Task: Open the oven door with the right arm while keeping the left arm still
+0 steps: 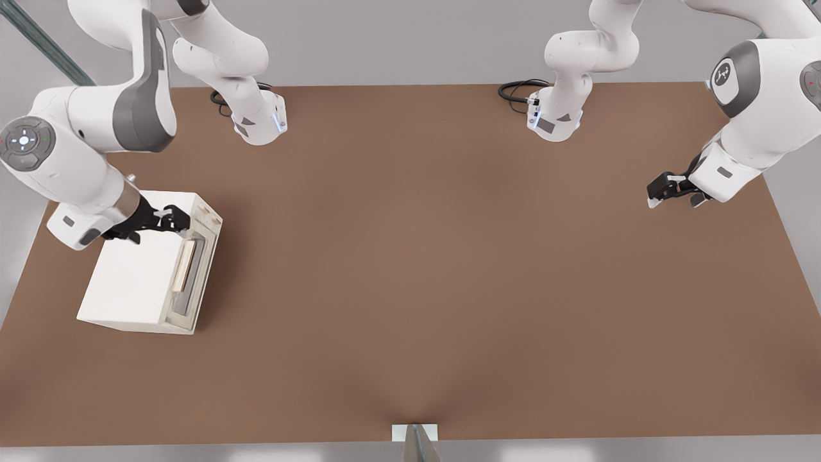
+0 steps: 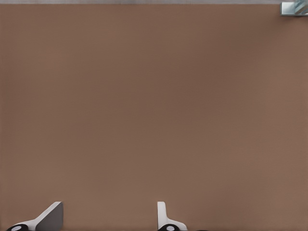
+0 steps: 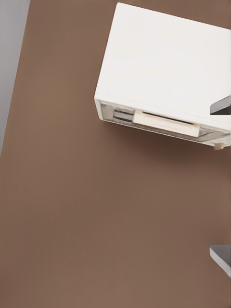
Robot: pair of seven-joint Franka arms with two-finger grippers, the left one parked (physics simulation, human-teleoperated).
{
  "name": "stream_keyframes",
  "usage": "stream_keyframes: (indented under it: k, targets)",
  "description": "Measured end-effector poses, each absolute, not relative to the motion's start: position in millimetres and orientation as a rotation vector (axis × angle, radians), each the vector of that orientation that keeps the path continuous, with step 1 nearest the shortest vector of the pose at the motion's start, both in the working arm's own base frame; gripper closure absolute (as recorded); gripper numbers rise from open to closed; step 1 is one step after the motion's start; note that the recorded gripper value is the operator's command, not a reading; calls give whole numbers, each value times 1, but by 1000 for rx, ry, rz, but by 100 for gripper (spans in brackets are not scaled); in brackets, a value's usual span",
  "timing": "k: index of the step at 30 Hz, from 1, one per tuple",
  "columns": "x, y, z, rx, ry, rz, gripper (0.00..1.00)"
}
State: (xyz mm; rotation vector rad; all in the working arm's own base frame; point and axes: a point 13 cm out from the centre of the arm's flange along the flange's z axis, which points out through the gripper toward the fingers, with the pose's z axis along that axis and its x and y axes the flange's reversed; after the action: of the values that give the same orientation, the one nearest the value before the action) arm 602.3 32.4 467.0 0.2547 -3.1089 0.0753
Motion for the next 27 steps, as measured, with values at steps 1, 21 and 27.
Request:
stream_keyframes:
  k: [1, 21, 27]
  targets:
    - [603, 33, 467, 262, -3108, 76, 0]
    - [636, -15, 275, 354, -2454, 1161, 100]
    - [603, -26, 241, 309, -2377, 1190, 100]
